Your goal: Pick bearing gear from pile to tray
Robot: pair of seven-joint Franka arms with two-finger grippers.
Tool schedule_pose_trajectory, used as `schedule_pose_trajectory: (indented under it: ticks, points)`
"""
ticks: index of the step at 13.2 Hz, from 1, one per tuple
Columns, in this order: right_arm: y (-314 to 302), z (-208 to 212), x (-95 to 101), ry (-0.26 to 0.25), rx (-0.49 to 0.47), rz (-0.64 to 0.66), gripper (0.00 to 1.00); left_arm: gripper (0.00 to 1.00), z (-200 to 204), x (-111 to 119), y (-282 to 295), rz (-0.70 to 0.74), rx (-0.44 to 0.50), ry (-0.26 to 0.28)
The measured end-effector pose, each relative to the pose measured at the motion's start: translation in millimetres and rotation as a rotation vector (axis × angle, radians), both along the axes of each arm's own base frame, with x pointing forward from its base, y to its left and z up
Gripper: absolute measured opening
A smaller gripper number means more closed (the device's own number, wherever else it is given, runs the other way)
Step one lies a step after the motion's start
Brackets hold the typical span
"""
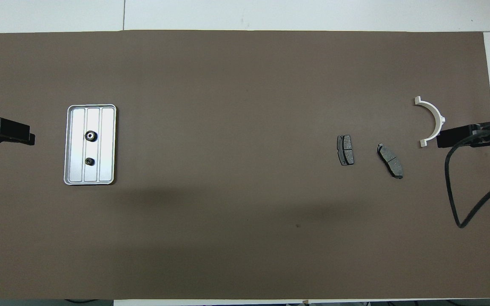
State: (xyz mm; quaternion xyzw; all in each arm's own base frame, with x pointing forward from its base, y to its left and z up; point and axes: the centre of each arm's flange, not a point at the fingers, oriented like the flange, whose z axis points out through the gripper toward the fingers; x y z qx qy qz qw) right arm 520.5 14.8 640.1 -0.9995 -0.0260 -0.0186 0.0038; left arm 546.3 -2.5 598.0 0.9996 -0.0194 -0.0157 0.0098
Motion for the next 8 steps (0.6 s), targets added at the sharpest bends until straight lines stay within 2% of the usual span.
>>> schedule_pose_trajectory:
  ticks: [8]
  points:
    - [-0.1,0.0,0.0,0.0,0.0,0.0,1.0,1.0,-0.2,-0.3,-2.0,-0.004,0.001,0.002]
